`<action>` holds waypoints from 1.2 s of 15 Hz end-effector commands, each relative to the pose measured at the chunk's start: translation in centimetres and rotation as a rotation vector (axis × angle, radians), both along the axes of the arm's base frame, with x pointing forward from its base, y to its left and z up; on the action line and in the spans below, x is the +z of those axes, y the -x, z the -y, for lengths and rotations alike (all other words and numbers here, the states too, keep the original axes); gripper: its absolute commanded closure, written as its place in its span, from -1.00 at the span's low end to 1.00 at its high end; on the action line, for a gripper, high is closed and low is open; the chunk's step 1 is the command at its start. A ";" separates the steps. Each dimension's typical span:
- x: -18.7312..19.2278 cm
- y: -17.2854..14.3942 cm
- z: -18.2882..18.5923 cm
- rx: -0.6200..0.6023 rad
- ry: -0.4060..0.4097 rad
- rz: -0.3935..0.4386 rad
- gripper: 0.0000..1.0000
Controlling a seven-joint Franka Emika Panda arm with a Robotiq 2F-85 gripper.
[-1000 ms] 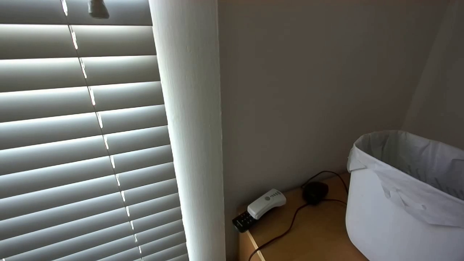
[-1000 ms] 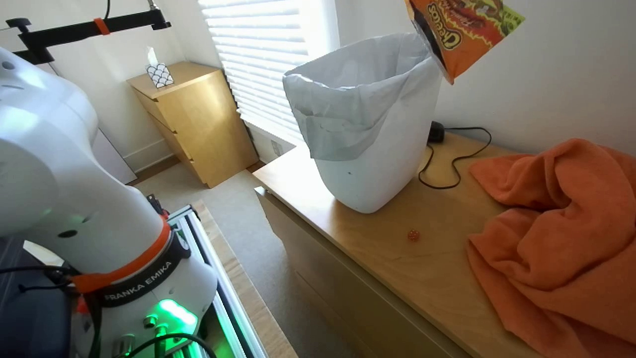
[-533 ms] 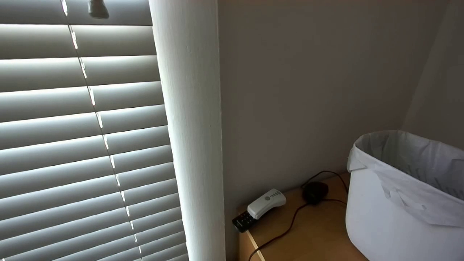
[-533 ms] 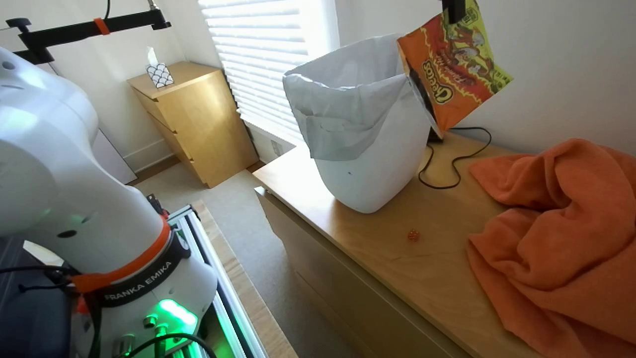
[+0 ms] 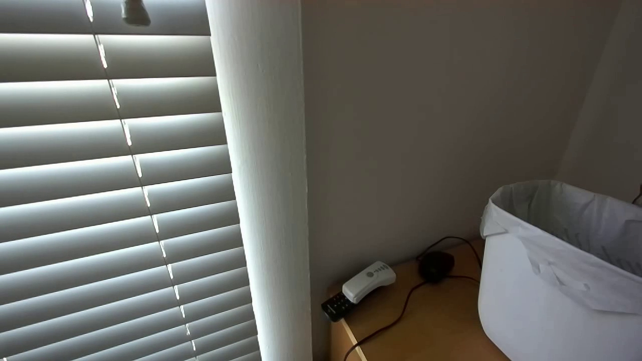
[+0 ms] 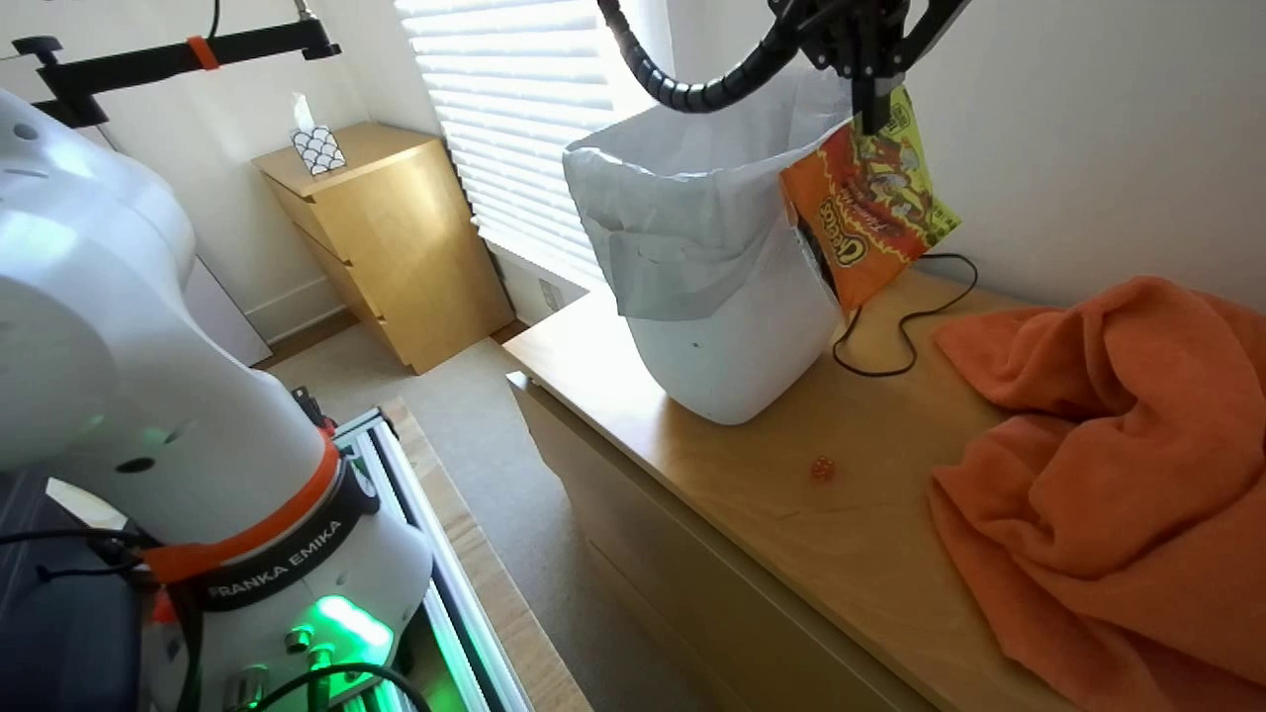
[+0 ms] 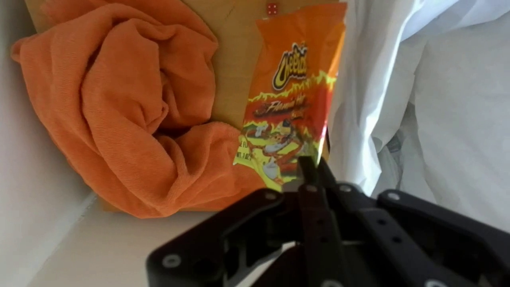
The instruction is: Remove the orange packet from the white bin and put it on the table
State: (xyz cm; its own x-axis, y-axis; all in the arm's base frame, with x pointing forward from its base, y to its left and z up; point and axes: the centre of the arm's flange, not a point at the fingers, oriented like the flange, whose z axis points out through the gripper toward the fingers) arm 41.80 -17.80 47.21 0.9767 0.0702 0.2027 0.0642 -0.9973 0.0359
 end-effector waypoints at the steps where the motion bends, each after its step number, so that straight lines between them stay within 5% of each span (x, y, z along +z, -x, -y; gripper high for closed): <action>1: -1.6 0.0 0.4 0.018 -0.032 0.010 1.00; 4: -2.0 -0.3 0.5 0.015 -0.036 0.007 0.99; 5: -2.1 -0.4 0.6 0.009 -0.033 0.006 0.48; 7: -2.2 -0.5 0.6 0.009 -0.029 0.005 0.35; 16: -0.8 -0.4 1.3 -0.014 0.010 0.038 -0.98; 18: 0.1 -0.3 1.6 -0.022 0.026 0.058 -1.00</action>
